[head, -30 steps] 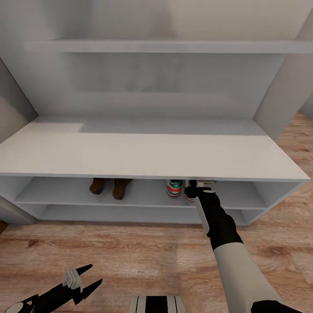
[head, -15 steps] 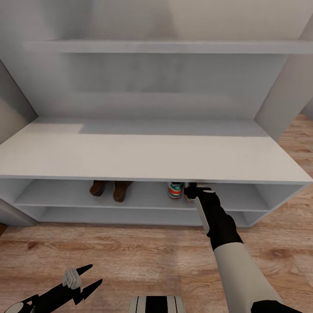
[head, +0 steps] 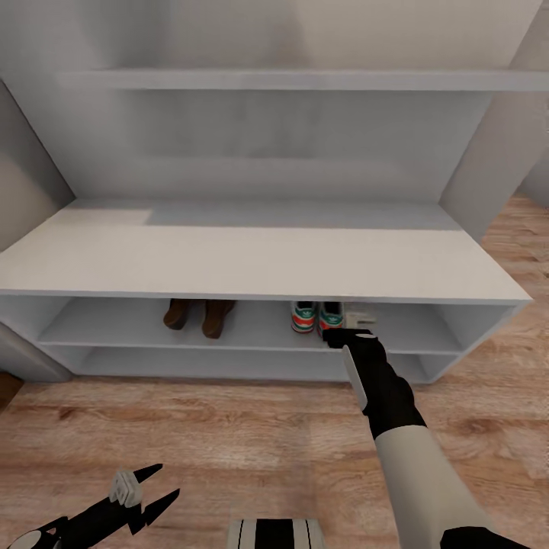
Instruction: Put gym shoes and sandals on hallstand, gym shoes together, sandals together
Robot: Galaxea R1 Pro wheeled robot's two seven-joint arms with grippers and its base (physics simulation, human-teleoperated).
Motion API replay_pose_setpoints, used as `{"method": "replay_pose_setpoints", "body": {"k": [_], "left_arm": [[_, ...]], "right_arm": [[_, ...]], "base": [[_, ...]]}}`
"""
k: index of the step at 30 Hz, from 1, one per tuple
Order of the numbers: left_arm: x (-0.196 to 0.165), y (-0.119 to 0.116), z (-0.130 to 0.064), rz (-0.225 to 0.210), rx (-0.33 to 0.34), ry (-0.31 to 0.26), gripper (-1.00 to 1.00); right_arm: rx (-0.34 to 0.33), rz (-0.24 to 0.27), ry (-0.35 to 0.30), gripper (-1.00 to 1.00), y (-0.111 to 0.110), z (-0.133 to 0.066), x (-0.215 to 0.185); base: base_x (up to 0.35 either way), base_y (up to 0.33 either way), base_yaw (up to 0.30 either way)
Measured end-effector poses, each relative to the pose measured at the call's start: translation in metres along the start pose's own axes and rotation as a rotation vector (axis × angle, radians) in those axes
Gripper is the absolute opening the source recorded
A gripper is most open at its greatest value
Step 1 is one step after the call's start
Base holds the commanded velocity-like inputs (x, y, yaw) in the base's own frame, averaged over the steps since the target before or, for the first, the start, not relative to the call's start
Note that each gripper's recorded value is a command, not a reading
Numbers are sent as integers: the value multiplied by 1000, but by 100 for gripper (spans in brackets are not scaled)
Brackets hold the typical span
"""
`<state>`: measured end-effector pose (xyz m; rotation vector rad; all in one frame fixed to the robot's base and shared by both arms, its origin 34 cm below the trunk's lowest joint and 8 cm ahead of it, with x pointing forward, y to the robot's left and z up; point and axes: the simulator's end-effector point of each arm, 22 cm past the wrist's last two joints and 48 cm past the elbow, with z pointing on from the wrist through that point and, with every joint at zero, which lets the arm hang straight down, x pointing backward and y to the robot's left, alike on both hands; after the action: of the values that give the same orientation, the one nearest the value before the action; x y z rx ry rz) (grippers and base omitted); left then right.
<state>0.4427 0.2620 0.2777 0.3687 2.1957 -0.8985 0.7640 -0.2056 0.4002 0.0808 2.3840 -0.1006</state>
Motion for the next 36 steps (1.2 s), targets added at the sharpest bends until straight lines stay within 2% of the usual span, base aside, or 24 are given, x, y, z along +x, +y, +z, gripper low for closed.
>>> {"method": "replay_pose_setpoints", "body": {"k": [27,36], "left_arm": [[0,1,-1,1,-2,0,100],[-1,2,-2,5,-3,-1,100]], "right_arm": [[-3,-7,2,100,2,1,2],[-3,-8,3,100,2,1,3]], "base": [[-333,0,0],[-63,0,0]]}}
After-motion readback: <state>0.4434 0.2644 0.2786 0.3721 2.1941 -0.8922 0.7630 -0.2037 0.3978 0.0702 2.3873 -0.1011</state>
